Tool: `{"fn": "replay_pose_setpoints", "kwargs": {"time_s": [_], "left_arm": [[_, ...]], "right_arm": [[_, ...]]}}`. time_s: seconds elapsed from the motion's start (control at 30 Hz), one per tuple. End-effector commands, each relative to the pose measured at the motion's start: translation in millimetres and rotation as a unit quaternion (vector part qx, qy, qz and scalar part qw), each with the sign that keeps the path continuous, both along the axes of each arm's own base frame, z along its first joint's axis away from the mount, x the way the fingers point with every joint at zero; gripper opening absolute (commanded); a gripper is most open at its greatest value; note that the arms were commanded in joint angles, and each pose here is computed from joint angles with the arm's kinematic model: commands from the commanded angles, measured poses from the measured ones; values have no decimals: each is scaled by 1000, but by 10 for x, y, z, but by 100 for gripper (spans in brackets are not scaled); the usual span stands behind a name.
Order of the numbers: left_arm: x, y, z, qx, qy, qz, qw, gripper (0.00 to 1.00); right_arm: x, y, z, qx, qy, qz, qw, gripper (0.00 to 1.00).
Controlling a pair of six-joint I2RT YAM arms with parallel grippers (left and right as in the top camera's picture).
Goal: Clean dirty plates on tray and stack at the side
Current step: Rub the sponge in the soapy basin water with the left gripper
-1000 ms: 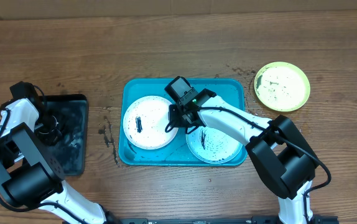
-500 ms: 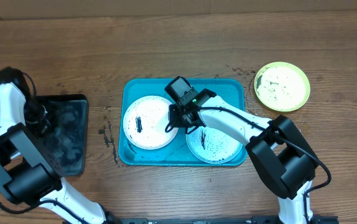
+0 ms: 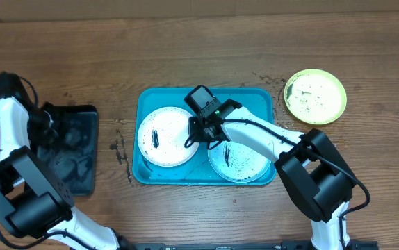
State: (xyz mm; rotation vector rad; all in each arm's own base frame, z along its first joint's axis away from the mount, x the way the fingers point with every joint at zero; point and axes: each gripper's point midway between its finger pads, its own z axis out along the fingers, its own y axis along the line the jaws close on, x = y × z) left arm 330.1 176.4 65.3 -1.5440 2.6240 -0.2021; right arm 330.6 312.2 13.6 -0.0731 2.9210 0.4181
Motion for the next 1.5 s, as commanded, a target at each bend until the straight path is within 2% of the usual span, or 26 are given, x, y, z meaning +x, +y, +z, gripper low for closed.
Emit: {"fn": "replay_pose_setpoints", "kwargs": {"time_s": [0.0,0.13,0.23,0.43,0.63,1.03,1.07,1.13,1.17,1.23,1.3,1.4,1.43,1.47], "left_arm": [[41,-217,-40,-90,-32,11,995,4],[198,-348,266,-204,-112,33,972,4],[204,-264,445,-256,-156,61,952,4],[110,-187,598,-312,-182,100,927,4],[199,-239,902,-388,-246,107,882,4],[188,-204,855,-373,-241,105,890,4],[175,-162,791,-354,-233,104,900,4],[71,39,516,-269,-188,102,939,4],[-140,186,251,-190,-112,107,970,4],[-268,213,126,-154,-70,94,981,4],[-280,88,167,-186,-69,99,975,4],[-13,-137,514,-292,-172,81,937,4],[78,-208,699,-335,-221,70,913,4],[69,-182,677,-326,-221,67,917,4]], "right_arm": [[41,33,10,-2,-7,0,1000,4],[27,20,4,-5,-4,0,1000,4],[28,20,4,-5,-5,0,1000,4],[30,23,5,-4,-5,0,1000,4],[34,26,7,-4,-6,0,1000,4],[34,26,8,-3,-6,0,1000,4],[34,27,7,-3,-6,0,1000,4],[40,32,10,-2,-7,0,1000,4],[47,38,13,-1,-9,0,1000,4],[47,39,13,-1,-9,0,1000,4],[46,37,12,-1,-8,0,1000,4],[43,34,11,-2,-8,1,1000,4],[35,28,8,-4,-7,4,1000,4],[34,27,7,-4,-7,4,1000,4]]}}
